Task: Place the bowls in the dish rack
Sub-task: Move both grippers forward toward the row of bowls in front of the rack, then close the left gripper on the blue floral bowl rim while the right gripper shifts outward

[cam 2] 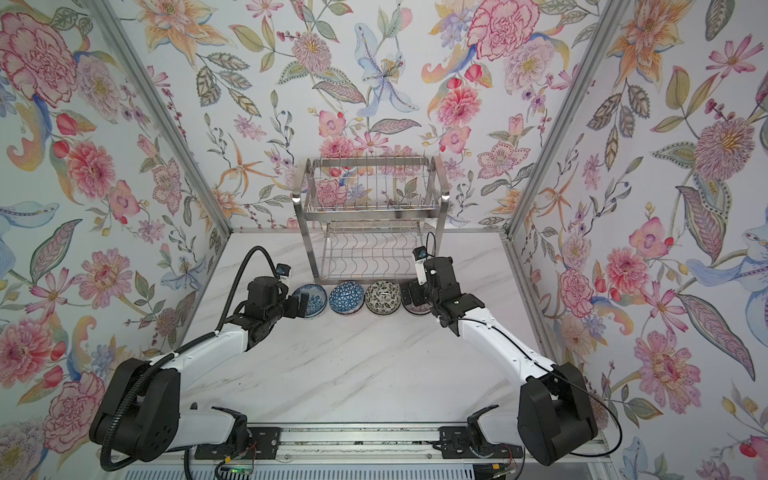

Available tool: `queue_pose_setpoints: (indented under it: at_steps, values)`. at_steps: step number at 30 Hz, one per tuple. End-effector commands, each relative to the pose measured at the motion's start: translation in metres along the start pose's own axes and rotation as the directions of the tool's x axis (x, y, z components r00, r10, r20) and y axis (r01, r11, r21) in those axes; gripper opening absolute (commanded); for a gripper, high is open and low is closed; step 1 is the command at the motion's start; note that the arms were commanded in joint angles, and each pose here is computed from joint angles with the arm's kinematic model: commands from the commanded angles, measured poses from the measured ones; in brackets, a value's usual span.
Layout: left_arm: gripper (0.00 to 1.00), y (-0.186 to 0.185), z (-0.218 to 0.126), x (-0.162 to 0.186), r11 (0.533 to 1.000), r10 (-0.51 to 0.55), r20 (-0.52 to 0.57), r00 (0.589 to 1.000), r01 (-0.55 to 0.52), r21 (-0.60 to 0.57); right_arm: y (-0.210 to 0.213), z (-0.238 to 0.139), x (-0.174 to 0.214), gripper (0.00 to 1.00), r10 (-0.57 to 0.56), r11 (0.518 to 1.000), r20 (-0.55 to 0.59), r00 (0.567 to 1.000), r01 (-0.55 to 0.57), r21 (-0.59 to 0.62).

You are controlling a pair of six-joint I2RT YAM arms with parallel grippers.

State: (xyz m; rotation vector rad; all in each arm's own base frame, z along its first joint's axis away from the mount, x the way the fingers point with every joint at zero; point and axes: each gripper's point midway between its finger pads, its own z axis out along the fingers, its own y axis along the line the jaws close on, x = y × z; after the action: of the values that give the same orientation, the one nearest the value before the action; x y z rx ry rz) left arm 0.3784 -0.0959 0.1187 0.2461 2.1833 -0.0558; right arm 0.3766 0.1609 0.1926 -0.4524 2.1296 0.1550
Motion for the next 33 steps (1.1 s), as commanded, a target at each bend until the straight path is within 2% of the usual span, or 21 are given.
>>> queue_pose_setpoints:
  at_steps: [1,5,9,19,27,33]
  values:
    - [0.99,0.004,-0.001,-0.004,1.0,0.004,-0.007,1.0,-0.004,-0.02,0.0,-0.013,-0.036,0.99,0.0,0.999,0.116,0.993,0.005,-0.048]
    - [0.99,0.003,-0.002,-0.003,1.0,-0.005,-0.016,1.0,0.004,-0.006,0.009,-0.03,-0.057,0.99,-0.007,0.996,0.185,0.983,0.023,-0.088]
    - [0.99,0.004,-0.004,-0.004,1.0,-0.008,-0.022,1.0,0.007,-0.01,0.015,-0.055,-0.074,0.99,-0.04,0.997,0.211,0.977,0.055,-0.063]
    - [0.99,0.013,-0.007,-0.002,0.999,-0.028,-0.02,0.999,0.028,-0.028,-0.009,-0.109,-0.061,0.99,-0.091,0.994,0.088,0.992,0.085,0.069]
    - [0.99,0.012,-0.007,-0.002,0.999,-0.042,-0.017,0.999,0.042,-0.013,-0.012,-0.149,-0.092,0.99,-0.141,0.987,0.087,0.986,0.133,0.093]
    - [0.99,0.011,-0.001,0.009,0.999,-0.054,-0.038,0.998,0.054,-0.001,-0.012,-0.137,-0.088,0.99,-0.135,0.989,0.059,0.989,0.131,0.071]
